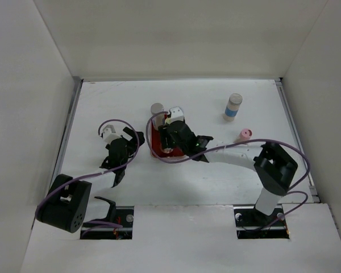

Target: Organize the condiment bottles

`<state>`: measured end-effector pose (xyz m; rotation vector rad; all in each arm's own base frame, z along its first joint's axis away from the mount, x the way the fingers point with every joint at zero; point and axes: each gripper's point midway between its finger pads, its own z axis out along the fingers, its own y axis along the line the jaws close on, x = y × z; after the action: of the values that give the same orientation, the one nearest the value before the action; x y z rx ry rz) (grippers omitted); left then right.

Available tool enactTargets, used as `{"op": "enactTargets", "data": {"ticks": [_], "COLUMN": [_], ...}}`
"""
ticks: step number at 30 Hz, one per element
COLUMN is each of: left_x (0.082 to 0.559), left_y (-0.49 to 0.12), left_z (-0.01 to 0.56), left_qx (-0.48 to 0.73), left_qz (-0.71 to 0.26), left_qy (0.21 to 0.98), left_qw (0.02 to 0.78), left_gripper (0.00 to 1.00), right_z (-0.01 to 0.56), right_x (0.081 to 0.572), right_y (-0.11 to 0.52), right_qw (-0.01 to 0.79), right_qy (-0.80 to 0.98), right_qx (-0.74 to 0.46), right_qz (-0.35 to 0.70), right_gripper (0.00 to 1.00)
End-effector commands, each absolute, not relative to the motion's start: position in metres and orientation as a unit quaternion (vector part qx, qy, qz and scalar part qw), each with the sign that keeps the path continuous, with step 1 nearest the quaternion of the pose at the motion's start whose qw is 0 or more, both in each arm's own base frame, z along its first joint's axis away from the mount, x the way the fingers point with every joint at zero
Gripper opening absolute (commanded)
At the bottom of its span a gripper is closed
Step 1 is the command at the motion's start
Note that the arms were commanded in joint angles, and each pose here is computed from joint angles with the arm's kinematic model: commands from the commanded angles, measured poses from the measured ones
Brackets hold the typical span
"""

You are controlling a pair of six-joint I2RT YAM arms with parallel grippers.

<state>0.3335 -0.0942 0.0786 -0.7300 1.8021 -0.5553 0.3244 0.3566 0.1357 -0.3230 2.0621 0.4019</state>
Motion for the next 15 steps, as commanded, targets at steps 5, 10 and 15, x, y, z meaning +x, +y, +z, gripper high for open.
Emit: {"op": "enactTargets", "data": {"ticks": [5,10,15], "left_x": [0.338,0.338,0.337], "left_y": [-0.089,-0.086,-0.085], "left_z": [0.1,0.101,0.102], "left_qx": [-0.316,-0.321,-0.322], "left_qz": [-0.252,-0.25,-0.251], "left_qy": [0.725,0.722,0.72], "left_qw": [0.557,0.56,0.56], "left_gripper": [1.0,1.0,1.0], "right_z": [0.183,0.174,0.168], "right_x": [0.363,0.374,0.381], "right_y": [0.41,0.424,0.426], "right_qw": [0.541,0.542,0.551], "right_qy": [0.801,0.802,0.801], "right_qx": [-0.11,-0.117,-0.118], "right_qz": [0.229,0.221,0.202], "right_gripper": [0.5,0.5,0.52]}}
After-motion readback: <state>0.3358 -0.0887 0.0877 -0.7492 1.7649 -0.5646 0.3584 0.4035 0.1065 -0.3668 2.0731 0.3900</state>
